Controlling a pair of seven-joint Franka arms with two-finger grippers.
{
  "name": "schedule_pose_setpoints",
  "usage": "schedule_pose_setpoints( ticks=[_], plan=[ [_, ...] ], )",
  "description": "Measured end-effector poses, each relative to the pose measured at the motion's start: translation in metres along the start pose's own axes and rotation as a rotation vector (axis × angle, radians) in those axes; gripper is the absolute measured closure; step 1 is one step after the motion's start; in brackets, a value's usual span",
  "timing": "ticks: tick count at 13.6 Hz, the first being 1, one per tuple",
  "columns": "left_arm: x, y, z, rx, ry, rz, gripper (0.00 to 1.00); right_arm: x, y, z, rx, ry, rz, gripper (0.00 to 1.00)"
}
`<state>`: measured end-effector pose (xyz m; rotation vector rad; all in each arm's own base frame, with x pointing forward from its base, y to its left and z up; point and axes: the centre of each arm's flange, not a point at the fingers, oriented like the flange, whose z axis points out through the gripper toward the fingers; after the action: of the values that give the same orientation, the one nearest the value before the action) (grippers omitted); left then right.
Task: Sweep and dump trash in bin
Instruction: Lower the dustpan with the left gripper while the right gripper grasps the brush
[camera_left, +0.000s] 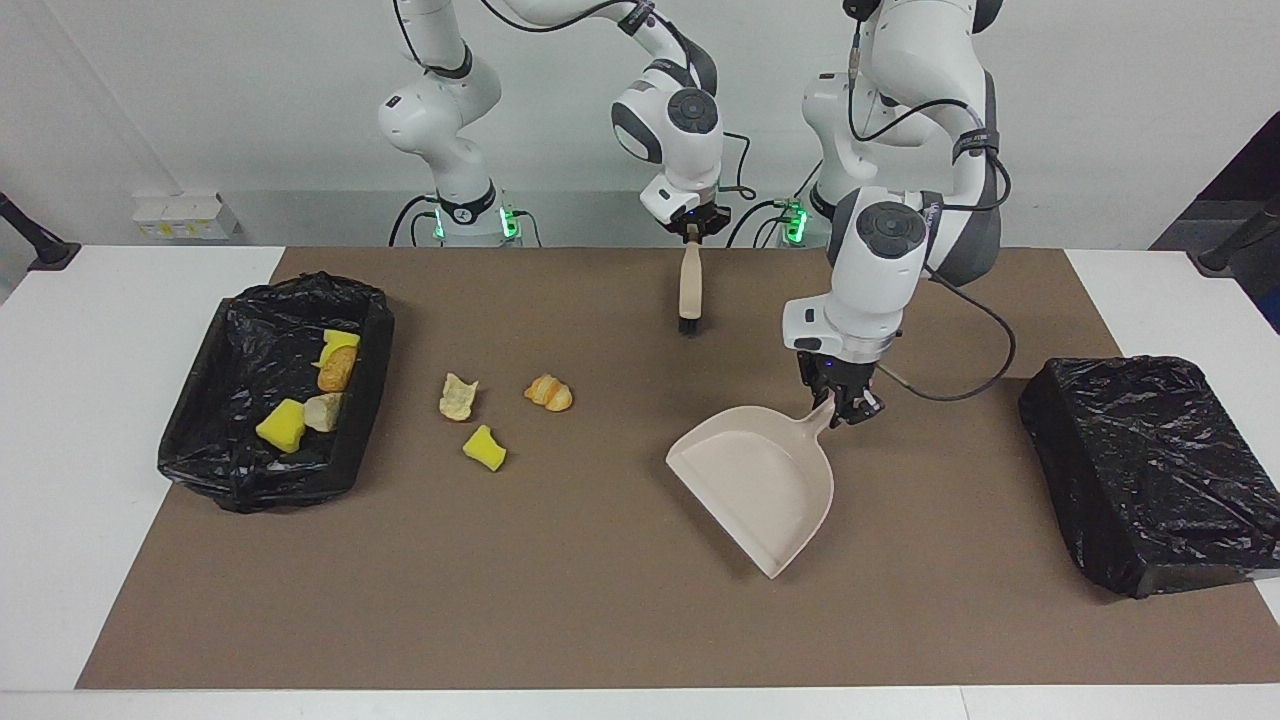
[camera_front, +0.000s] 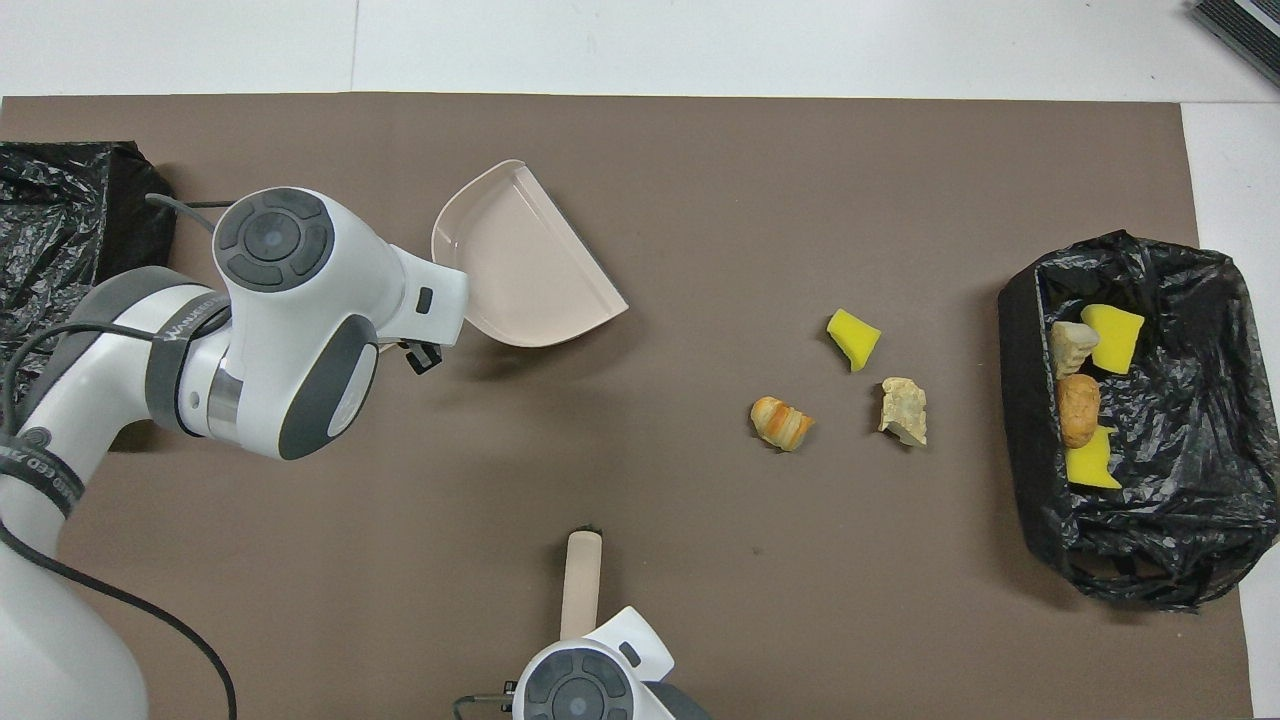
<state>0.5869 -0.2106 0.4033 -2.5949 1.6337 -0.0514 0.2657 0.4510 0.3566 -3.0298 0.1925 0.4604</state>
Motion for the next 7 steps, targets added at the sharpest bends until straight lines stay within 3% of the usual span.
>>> schedule_pose_setpoints(
  ticks=[4,7],
  plan=[
    [-0.013,-0.012,0.002,-0.002,-0.003,0.17,0.67,0.008,0.013,-0.041,-0.028,-0.008,0.013,0.75],
    [-0.013,-0.013,0.004,-0.005,-0.005,0.232,0.67,0.023,0.05,-0.093,-0.118,0.034,0.026,0.75]
  ],
)
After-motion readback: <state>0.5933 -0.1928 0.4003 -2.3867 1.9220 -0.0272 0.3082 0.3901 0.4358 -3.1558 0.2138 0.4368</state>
